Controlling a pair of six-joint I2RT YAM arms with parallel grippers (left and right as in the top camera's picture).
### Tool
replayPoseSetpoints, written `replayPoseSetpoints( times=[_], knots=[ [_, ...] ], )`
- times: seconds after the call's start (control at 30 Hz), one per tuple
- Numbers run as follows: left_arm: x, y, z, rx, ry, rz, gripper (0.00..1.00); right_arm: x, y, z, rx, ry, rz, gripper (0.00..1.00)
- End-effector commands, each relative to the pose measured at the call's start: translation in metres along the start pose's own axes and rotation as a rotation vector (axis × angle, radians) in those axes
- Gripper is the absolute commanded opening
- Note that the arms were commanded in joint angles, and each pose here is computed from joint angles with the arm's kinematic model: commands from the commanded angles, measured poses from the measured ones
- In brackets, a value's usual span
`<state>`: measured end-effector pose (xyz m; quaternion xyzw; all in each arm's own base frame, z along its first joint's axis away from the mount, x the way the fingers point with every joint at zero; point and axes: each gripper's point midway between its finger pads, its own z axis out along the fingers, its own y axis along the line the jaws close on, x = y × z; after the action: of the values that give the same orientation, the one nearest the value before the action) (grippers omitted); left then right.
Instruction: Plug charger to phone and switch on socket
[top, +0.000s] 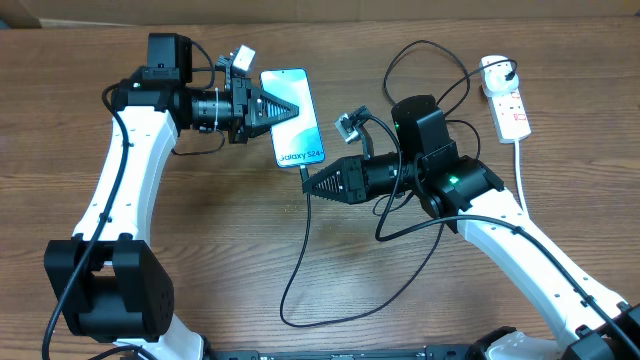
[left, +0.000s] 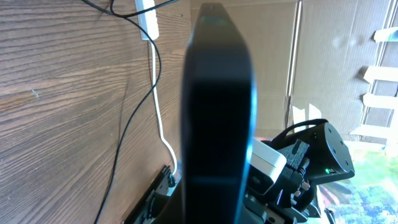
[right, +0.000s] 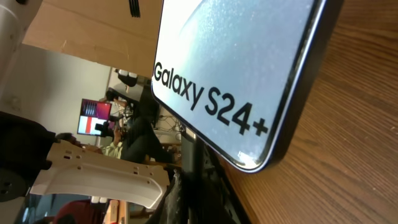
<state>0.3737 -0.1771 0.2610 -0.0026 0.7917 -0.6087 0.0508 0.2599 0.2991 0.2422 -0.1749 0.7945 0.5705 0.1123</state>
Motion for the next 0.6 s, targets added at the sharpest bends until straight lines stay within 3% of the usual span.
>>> replayPoseSetpoints(
  times=[0.0, 0.57],
  knots=[
    [0.0048, -0.0154, 0.0016, 0.070, 0.032, 0.041, 0.04, -0.0150, 0.0089, -0.0063, 0.006, -0.051, -0.023, 0.04],
    [0.0064, -0.0196, 0.0012, 0.095, 0.040, 0.049, 0.04, -0.0169, 0.0005, -0.0025, 0.018, -0.051, 0.040, 0.04]
  ],
)
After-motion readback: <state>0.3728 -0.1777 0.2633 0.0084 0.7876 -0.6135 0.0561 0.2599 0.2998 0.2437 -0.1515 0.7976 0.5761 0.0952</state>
